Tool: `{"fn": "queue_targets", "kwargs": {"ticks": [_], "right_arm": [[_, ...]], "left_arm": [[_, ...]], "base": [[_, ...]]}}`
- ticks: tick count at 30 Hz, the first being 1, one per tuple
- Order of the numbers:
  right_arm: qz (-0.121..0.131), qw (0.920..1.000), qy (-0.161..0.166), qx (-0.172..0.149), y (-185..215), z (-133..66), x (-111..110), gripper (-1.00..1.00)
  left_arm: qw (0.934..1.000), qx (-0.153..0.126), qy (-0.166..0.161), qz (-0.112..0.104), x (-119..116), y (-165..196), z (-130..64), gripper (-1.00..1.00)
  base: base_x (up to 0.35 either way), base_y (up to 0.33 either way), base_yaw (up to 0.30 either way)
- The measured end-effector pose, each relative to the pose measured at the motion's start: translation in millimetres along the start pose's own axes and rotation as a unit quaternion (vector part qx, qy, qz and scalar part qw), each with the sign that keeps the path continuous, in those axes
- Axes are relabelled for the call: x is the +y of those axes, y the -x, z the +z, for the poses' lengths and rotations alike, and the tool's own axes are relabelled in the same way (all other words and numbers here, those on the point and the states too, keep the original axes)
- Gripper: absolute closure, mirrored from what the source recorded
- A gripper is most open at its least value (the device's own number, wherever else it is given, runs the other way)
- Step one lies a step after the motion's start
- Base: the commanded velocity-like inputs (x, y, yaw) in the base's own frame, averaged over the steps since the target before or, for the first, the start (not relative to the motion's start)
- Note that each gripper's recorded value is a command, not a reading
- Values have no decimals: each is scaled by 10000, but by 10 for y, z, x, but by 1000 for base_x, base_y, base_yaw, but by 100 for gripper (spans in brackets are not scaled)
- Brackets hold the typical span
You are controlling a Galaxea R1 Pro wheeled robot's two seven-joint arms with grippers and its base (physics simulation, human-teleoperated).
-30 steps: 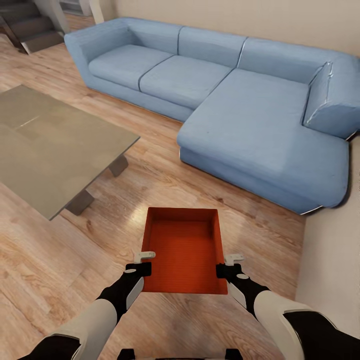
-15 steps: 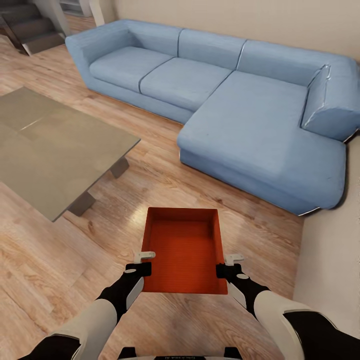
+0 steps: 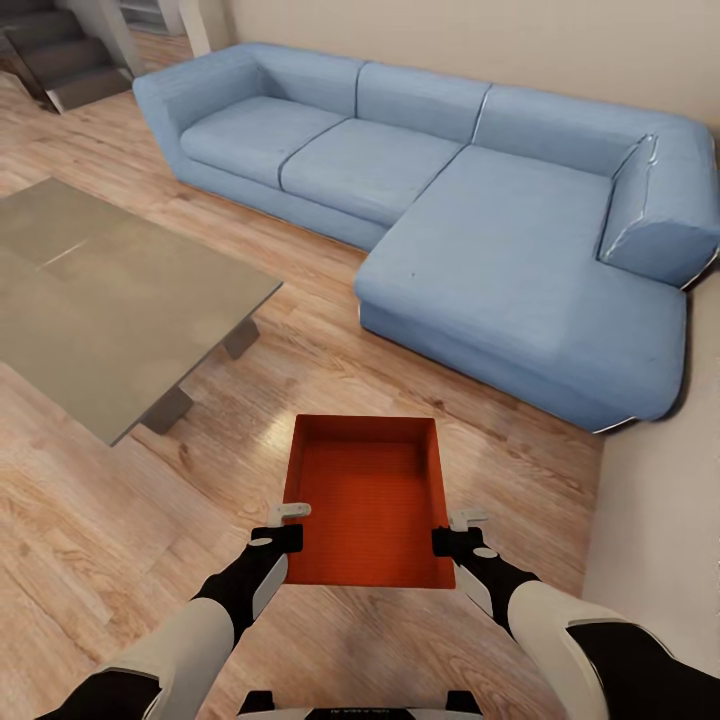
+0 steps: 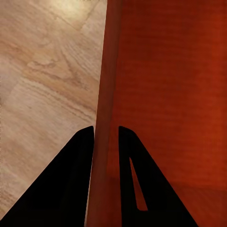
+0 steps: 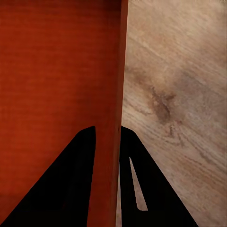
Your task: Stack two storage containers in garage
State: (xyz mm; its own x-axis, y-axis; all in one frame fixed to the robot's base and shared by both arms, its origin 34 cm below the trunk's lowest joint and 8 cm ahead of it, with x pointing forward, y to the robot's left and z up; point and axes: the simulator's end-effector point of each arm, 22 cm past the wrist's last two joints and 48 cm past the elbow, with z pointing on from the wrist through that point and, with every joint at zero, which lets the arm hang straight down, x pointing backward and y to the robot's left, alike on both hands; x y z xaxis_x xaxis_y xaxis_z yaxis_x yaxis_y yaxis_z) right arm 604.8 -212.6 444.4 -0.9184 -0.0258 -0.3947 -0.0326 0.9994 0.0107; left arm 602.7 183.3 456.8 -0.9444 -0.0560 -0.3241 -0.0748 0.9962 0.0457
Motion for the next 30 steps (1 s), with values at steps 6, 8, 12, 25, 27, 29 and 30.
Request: {"fn": "queue_targets", "kwargs": {"ticks": [6, 8, 12, 25, 27, 29, 30], "right_arm": [[3, 10000, 0, -3, 32, -83, 1, 100], [2, 10000, 0, -2, 42, -111, 2, 100], [3, 10000, 0, -3, 61, -165, 2, 100], [-16, 10000, -11, 9, 115, -335, 8, 100], [-18, 10000, -13, 10, 123, -361, 12, 100], [-20, 10000, -13, 10, 133, -386, 15, 100], [-21, 10000, -14, 12, 134, -399, 16, 100]], "left_arm": [[10000, -3, 0, 3, 4, 28, -85, 100], [10000, -2, 0, 2, 7, 35, -113, 100], [10000, -2, 0, 3, 9, 51, -169, 100], [10000, 9, 2, -2, 23, 85, -341, 100], [10000, 10, 2, -5, 28, 90, -366, 100], [10000, 10, 3, -7, 33, 96, -392, 100], [10000, 11, 3, -8, 35, 97, -404, 100]], "base": [[0, 0, 0], [0, 0, 0], [0, 0, 0], [0, 0, 0], [0, 0, 0], [0, 0, 0], [0, 0, 0]]}}
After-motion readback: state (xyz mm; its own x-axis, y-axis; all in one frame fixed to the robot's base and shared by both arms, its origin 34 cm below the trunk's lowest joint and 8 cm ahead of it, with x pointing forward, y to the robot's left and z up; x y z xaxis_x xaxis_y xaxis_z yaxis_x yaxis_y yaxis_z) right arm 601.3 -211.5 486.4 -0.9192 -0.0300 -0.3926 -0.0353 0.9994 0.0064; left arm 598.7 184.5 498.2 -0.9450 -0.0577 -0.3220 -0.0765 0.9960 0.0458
